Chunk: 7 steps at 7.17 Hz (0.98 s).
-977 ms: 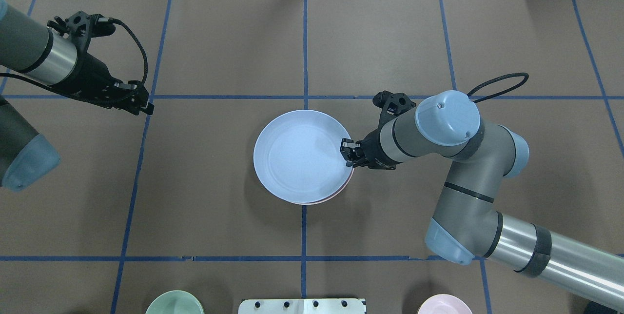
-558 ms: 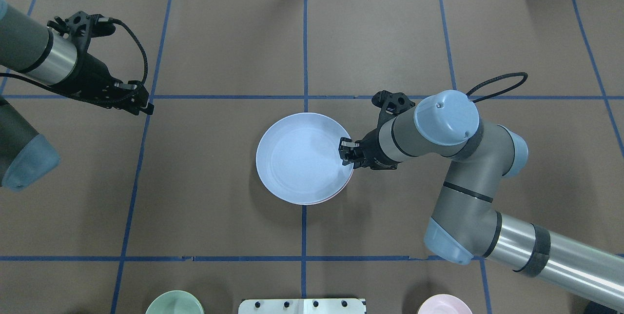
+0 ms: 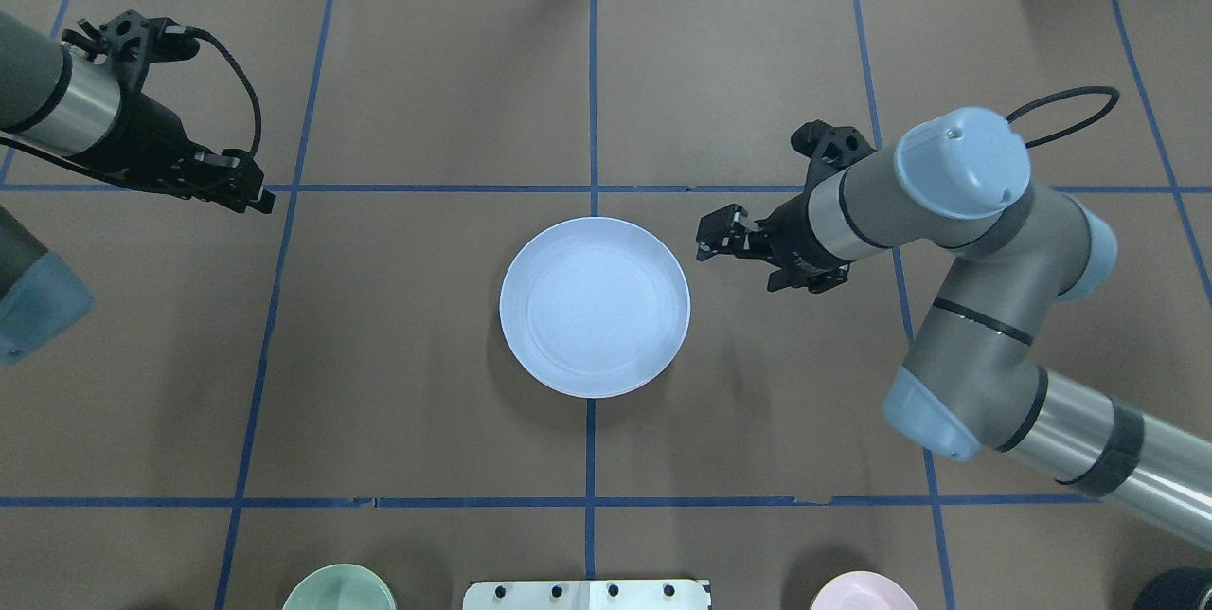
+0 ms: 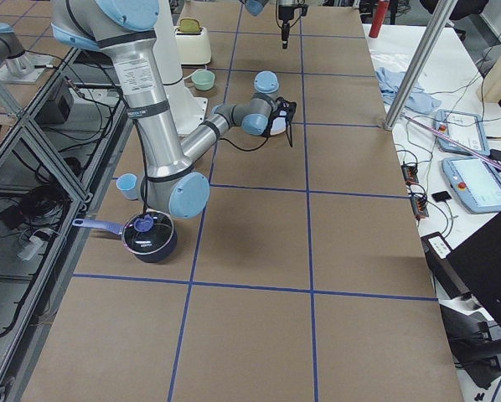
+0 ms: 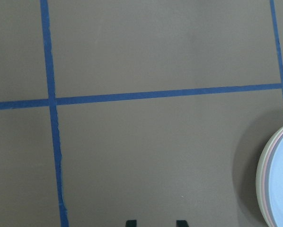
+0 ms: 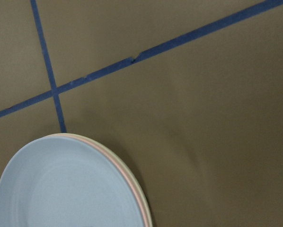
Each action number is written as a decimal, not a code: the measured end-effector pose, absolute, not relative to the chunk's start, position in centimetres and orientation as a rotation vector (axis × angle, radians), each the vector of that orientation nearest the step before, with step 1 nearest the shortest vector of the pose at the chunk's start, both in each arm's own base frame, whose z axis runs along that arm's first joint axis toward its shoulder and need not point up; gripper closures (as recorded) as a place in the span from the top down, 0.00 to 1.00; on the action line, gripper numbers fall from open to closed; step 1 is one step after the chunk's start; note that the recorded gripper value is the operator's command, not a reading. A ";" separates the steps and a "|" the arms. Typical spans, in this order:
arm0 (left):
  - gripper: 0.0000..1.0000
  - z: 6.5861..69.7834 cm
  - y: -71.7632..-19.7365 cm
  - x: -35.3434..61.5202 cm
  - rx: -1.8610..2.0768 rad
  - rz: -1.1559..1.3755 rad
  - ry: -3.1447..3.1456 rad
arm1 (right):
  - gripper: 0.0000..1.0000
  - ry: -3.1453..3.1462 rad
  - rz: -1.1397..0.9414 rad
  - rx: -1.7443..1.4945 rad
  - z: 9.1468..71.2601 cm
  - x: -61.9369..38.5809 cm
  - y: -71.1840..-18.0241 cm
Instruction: Stack three plates with pink and blue
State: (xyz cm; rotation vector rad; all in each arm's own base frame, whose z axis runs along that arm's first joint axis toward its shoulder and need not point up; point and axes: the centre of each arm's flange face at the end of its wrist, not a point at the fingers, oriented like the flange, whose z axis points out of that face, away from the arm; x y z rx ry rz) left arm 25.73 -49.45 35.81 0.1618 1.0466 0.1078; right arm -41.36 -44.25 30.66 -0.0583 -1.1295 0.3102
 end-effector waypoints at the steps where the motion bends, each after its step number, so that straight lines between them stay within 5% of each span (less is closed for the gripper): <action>1: 0.40 38.0 -50.2 22.9 0.210 0.143 1.012 | 1.00 -1.109 0.307 -0.051 33.0 -38.0 -45.8; 7: 0.42 56.6 -55.7 0.4 0.373 0.271 0.755 | 1.00 -0.816 0.003 0.077 54.4 -9.8 -48.7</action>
